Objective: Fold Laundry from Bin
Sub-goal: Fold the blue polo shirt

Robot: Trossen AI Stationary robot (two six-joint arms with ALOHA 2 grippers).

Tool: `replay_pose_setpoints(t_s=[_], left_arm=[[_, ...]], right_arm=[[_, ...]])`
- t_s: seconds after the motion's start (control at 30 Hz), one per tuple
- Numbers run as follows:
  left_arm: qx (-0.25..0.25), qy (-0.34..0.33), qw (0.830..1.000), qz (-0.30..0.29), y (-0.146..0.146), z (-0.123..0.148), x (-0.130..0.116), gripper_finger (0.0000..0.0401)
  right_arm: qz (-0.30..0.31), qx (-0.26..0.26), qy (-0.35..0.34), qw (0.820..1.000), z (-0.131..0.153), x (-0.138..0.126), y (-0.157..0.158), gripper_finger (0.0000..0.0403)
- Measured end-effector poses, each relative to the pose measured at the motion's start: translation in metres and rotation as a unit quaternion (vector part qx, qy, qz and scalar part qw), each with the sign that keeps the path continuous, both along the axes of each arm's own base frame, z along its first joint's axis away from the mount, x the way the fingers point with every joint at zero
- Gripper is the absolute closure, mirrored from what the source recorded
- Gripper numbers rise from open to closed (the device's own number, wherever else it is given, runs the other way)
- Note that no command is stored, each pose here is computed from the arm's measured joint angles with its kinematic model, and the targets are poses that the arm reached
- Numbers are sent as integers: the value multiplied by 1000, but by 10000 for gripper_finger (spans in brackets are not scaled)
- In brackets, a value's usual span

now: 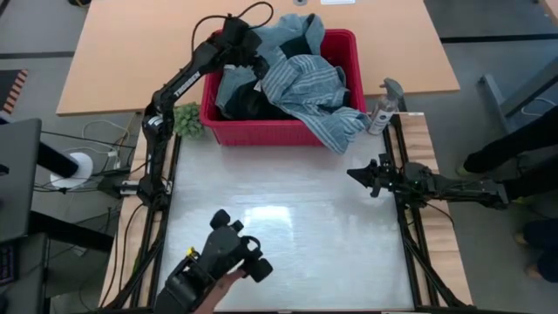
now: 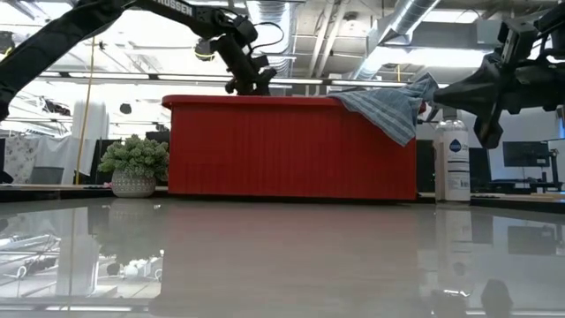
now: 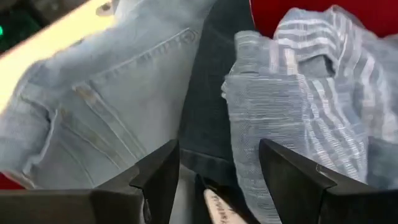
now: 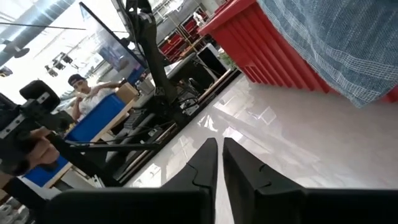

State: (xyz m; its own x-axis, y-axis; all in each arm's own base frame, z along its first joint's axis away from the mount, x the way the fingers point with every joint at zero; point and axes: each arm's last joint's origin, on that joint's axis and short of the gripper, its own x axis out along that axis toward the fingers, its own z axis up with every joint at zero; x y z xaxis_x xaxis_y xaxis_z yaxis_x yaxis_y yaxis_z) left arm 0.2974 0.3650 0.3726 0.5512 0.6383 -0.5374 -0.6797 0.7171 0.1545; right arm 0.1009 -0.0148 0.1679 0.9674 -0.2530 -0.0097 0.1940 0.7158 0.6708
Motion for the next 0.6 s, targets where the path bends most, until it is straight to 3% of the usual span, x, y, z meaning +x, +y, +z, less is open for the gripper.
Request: replay_pose_setpoints(t_s=[0.17, 0.3, 0.37, 0.5, 0.6], left_arm=[[-14, -40, 996, -80, 0, 1, 3, 150], [-11, 18, 996, -85, -1, -15, 12, 115], [-4, 14, 996, -90, -2, -18, 19, 100], [-28, 9, 996, -80, -2, -24, 22, 84], [-82, 12, 993, -89, -1, -41, 25, 90]], right_arm=[[-3, 11, -1, 1000, 0, 0, 0, 315], [-3, 11, -2, 1000, 0, 0, 0, 291], [-3, 11, -2, 1000, 0, 0, 0, 279], [-3, 11, -2, 1000, 0, 0, 0, 257], [-3, 12, -2, 1000, 0, 0, 0, 248]])
